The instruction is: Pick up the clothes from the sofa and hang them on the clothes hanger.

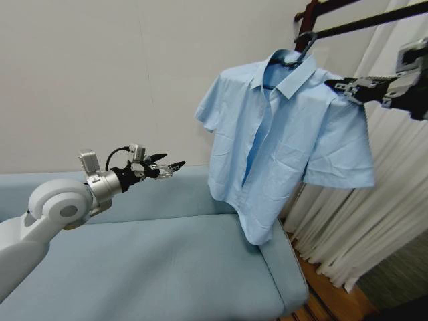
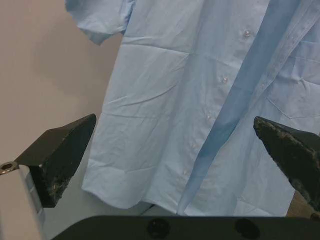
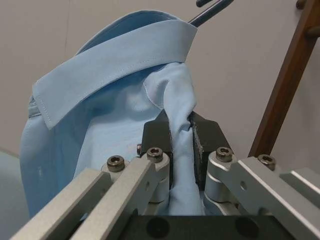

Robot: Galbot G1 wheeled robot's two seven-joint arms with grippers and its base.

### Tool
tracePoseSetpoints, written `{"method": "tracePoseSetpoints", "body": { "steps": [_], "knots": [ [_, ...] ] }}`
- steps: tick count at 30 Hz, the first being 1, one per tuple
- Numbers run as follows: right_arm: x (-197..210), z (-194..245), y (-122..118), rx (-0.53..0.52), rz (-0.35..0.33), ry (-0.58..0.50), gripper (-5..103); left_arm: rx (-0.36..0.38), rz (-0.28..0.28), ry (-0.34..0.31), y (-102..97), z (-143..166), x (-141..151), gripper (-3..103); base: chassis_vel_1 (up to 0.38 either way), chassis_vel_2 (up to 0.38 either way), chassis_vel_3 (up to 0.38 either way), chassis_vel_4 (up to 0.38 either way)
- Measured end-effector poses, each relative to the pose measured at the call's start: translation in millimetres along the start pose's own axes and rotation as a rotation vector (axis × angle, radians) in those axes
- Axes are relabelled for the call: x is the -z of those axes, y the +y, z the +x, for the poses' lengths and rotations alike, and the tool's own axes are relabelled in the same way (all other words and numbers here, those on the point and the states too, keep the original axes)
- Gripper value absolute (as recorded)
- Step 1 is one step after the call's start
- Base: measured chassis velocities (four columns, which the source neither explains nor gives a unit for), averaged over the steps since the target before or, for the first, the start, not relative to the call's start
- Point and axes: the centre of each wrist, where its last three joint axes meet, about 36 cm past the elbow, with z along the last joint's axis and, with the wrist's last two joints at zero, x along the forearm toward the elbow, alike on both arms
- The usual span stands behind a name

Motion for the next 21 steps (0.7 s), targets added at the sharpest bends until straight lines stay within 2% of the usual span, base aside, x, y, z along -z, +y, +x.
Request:
{"method": "tracePoseSetpoints", "body": {
  "steps": [5, 12, 17, 21],
  "knots": [
    [-8, -21, 12, 0.031, 0.025, 0.013, 9, -0.002, -0.011, 0.001, -4.0, 4, 2, 100, 0.000, 0.000, 0.000, 0.000],
    [-22, -69, 19, 0.080, 0.086, 0.016, 9, -0.016, -0.020, -0.008, -20.6, 6, 6, 100, 0.000, 0.000, 0.000, 0.000],
    [-27, -88, 25, 0.108, 0.093, 0.007, 9, -0.016, -0.032, -0.014, -27.0, 8, 11, 100, 0.000, 0.000, 0.000, 0.000],
    [-52, -119, 24, 0.132, 0.092, -0.002, 9, -0.005, -0.057, -0.034, -36.0, 14, 21, 100, 0.000, 0.000, 0.000, 0.000]
  ]
}}
